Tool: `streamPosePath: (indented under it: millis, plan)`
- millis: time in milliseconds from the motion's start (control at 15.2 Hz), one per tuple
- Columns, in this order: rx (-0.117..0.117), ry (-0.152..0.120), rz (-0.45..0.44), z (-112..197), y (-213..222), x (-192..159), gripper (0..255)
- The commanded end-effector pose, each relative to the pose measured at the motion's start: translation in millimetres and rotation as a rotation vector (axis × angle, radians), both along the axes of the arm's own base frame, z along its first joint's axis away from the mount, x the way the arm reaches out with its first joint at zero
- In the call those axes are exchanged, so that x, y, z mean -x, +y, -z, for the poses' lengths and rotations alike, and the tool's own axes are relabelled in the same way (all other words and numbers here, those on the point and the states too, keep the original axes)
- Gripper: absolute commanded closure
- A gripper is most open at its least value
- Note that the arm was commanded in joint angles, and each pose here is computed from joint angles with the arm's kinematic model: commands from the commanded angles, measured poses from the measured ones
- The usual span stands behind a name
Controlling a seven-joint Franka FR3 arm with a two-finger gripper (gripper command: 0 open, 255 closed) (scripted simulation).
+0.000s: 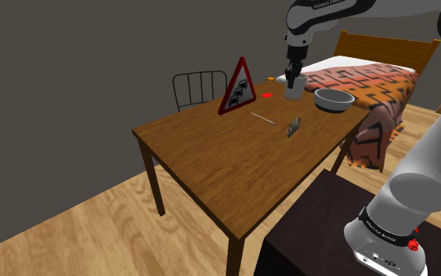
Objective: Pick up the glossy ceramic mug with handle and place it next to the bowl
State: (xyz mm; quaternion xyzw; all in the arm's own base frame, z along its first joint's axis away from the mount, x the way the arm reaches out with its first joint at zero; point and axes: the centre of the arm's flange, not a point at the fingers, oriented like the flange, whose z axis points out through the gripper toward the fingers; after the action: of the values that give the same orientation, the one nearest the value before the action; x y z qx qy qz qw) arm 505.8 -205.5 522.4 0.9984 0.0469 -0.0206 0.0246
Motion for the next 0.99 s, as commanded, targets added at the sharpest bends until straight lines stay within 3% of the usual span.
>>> streamPosePath:
  millis: [0, 924]
  plan:
    - [0.001, 0.000, -0.001, 0, -28, -3, 255]
    - [0.001, 0.000, -0.001, 0, -208, -31, 255]
